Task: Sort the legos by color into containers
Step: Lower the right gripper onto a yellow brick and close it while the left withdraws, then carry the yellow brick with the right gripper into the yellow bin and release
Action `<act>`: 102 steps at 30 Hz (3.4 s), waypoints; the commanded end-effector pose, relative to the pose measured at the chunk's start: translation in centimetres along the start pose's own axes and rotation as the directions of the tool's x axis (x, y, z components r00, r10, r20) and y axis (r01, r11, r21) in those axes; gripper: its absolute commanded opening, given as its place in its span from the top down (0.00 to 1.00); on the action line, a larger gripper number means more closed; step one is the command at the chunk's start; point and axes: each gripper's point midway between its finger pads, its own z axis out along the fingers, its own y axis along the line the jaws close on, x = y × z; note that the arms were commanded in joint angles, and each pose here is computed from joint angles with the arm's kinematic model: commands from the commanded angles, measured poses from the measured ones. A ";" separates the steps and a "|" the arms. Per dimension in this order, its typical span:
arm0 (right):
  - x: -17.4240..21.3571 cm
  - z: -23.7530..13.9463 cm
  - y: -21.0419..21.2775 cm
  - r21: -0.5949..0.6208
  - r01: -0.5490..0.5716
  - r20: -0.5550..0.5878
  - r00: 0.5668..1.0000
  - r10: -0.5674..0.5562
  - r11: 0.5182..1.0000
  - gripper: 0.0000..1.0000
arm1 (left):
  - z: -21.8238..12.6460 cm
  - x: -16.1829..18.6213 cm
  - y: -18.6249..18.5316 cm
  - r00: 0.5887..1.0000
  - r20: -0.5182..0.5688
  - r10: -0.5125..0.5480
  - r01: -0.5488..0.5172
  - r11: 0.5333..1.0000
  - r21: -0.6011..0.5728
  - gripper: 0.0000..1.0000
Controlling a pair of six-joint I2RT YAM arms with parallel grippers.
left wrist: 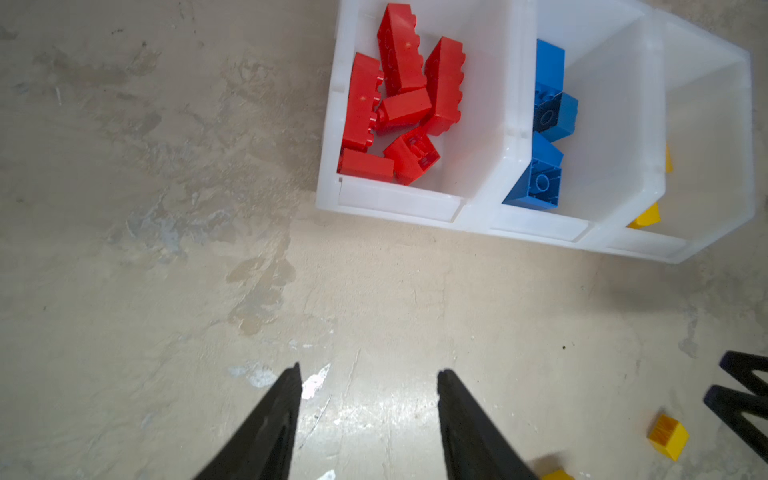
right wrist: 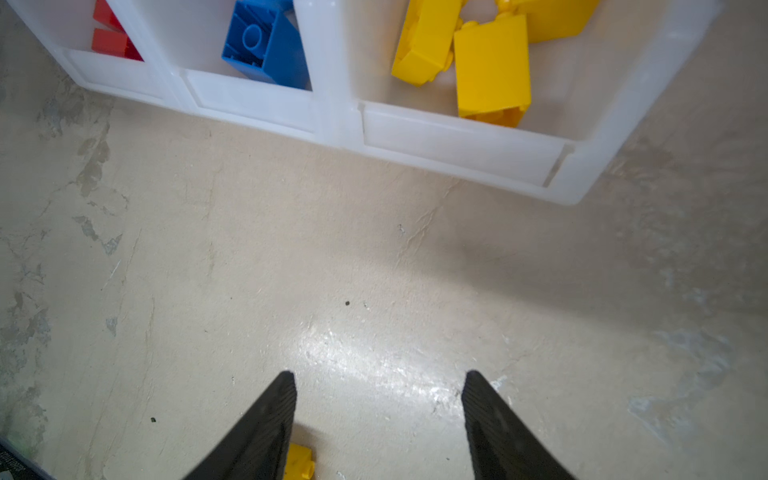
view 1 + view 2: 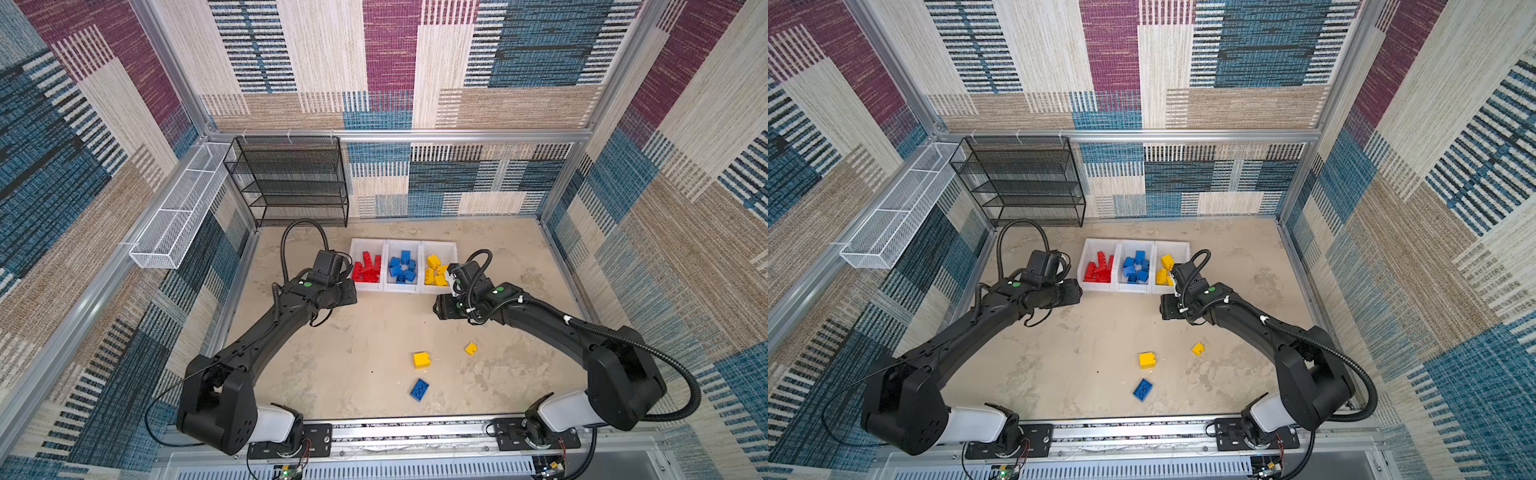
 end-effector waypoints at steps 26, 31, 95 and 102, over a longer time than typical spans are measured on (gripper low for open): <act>7.8 -1.0 5.7 -0.030 0.126 -0.179 0.975 -0.130 0.992 0.33 | -2.2 2.2 1.5 0.988 0.096 -0.117 0.116 0.993 0.013 0.44; 9.5 -0.8 6.4 -0.030 0.118 -0.212 0.970 -0.122 0.993 0.32 | -2.4 2.9 1.7 0.988 0.092 -0.127 0.126 0.992 0.018 0.44; -16.4 3.0 -3.1 0.208 0.085 0.126 0.986 -0.113 0.974 0.56 | -2.1 6.5 -0.1 0.993 0.015 -0.113 0.111 0.988 0.107 0.43; -18.3 4.5 -5.6 0.222 0.043 0.135 0.988 -0.074 0.974 0.53 | -2.0 7.5 -1.1 0.997 -0.005 -0.073 0.073 0.992 0.108 0.43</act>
